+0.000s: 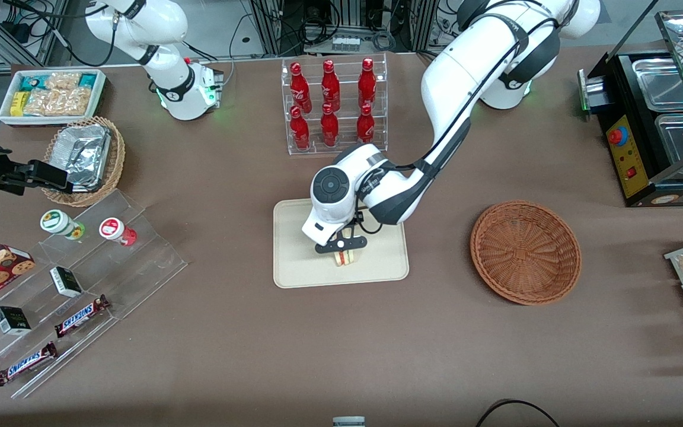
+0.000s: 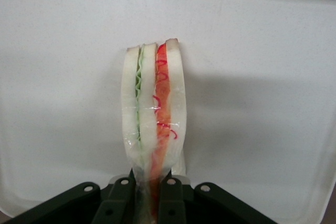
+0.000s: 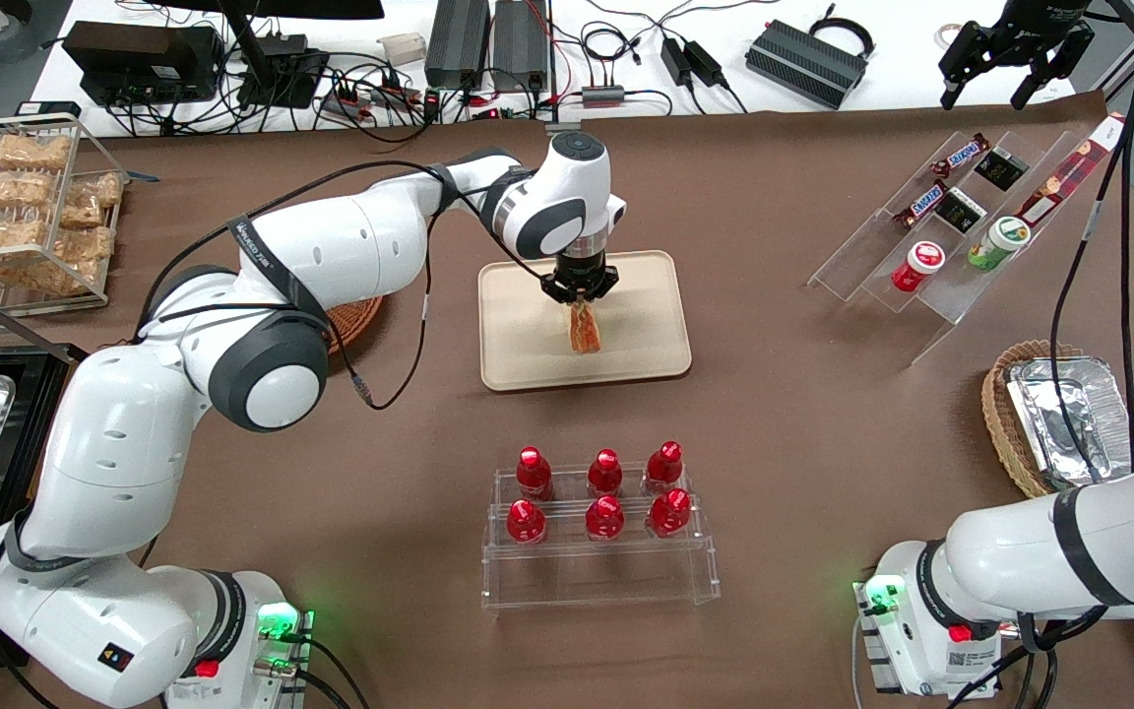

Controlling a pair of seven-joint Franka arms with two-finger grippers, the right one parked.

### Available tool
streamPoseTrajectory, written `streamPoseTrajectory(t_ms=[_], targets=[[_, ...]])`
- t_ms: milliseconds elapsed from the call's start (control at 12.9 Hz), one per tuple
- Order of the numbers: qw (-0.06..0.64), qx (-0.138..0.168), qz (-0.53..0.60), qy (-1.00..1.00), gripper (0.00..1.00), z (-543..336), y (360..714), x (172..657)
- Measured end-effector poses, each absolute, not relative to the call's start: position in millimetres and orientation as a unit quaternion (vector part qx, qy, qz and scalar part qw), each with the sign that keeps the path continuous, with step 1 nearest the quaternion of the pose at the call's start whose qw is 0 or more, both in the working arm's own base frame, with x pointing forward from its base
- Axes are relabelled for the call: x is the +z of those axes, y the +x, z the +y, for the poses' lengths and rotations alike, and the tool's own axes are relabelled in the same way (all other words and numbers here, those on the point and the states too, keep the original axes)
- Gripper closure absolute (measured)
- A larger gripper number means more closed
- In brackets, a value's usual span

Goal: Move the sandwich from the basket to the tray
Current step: 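Lower the sandwich onto the tray and open the left gripper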

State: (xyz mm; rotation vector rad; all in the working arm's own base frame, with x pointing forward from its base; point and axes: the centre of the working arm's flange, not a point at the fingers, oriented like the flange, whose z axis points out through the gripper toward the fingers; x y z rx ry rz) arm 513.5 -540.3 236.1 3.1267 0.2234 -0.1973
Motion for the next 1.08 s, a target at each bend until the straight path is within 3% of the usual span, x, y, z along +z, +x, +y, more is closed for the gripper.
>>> streamPoseTrajectory(t_ms=[232, 851, 1083], targets=[[0.001, -0.063, 0.072, 0.995, 0.8, -540, 514, 236], [0.0, -0.063, 0.073, 0.995, 0.0, -541, 515, 241], [-0.013, -0.074, 0.074, 0.994, 0.0, -542, 518, 264]])
